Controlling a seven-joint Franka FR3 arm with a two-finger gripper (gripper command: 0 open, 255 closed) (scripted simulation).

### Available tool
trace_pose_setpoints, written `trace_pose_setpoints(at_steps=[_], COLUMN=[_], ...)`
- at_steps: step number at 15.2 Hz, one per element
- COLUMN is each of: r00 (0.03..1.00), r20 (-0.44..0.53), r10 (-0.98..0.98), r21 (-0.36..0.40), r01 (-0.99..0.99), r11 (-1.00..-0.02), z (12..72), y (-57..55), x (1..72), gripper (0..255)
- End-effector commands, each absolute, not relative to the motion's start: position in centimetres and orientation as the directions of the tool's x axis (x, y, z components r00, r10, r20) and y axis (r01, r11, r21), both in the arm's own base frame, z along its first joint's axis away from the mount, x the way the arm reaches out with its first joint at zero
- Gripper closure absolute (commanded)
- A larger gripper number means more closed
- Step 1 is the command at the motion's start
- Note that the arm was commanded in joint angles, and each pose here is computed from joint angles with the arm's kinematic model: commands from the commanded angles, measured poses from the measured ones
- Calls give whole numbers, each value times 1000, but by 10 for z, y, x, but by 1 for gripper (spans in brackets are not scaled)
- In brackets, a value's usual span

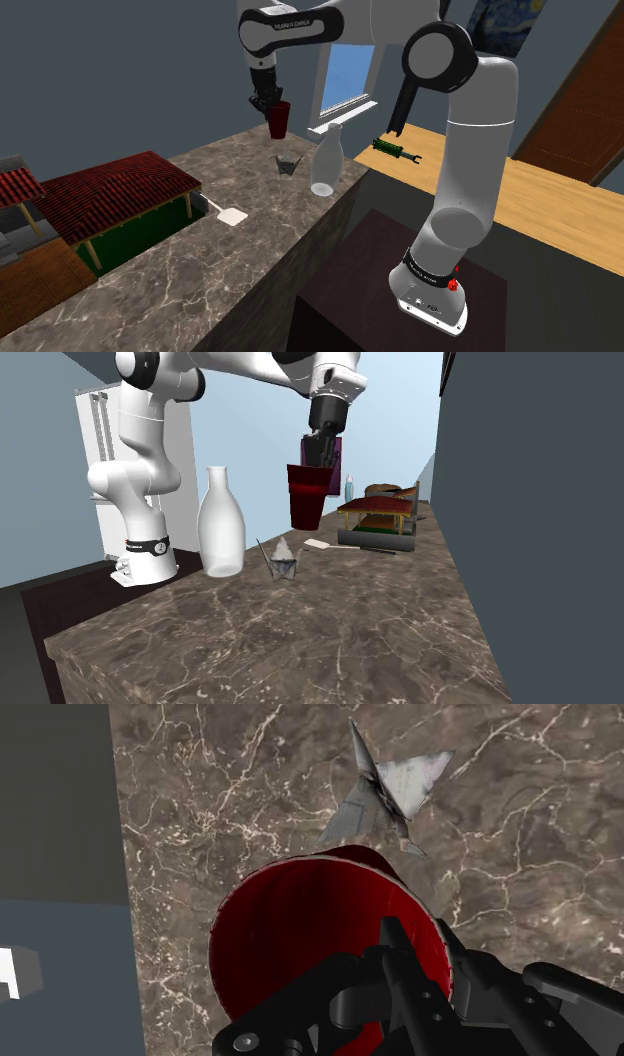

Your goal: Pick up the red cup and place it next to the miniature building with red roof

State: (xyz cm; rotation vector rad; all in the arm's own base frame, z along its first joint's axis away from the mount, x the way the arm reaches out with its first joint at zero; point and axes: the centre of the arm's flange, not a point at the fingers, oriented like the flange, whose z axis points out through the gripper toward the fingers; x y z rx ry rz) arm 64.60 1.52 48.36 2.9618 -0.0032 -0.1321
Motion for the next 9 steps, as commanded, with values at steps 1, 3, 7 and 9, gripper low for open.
trace_pose_setpoints(at_steps=[1,3,7,9], r00=[996,996,996,996], r20=[-88,-88,-88,-88], r10=[-10,-10,-10,-10], r21=[176,176,176,176], r01=[6,6,6,6], r11=[-984,-984,-984,-984], z=[495,505,526,537], y=[17,17,17,17], x=[646,646,646,646], gripper=[255,255,255,255])
